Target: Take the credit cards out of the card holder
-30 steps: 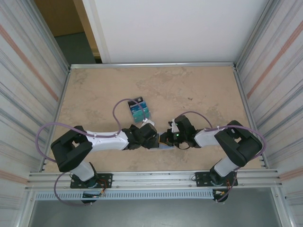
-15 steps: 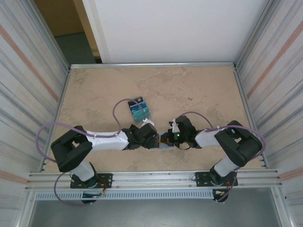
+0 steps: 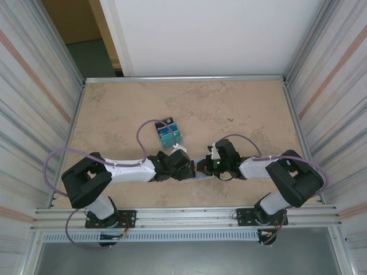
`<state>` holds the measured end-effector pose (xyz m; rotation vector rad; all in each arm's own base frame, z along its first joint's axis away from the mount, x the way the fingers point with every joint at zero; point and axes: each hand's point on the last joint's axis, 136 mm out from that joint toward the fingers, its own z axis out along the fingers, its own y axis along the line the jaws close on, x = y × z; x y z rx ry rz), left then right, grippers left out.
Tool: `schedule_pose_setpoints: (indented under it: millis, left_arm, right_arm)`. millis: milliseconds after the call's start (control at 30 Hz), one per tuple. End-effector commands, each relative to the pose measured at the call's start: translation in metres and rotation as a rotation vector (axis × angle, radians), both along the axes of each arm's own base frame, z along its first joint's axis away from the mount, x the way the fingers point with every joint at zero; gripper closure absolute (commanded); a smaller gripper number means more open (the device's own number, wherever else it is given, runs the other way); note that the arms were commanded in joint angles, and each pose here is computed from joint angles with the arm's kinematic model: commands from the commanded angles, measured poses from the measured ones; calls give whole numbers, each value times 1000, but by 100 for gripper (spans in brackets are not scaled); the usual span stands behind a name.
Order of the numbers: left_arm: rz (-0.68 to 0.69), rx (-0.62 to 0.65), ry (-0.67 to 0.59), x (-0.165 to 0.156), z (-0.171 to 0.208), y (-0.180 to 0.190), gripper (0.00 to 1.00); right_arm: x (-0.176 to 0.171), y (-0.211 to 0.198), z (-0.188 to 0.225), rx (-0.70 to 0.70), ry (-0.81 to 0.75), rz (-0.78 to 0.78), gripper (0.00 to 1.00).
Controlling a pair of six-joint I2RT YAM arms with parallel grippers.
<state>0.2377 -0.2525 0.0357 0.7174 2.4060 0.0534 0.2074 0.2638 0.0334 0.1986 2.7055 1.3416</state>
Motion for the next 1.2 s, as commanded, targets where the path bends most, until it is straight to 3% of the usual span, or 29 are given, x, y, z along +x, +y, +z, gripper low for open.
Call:
schedule_pose_setpoints:
  millis: [0, 400, 733, 1167]
  left_arm:
    - [12, 66, 17, -6, -5, 14, 1]
    - [-15, 24, 1, -1, 7, 1, 1]
    - [-74, -116, -30, 6, 31, -32, 1]
    - [-77, -48, 17, 4, 5, -30, 1]
  right_arm:
    - [-1, -13, -6, -70, -1, -12, 100]
    - [2, -19, -3, -120, -20, -13, 100]
    - [3, -17, 5, -100, -34, -15, 100]
    - [2, -20, 3, -108, -34, -19, 100]
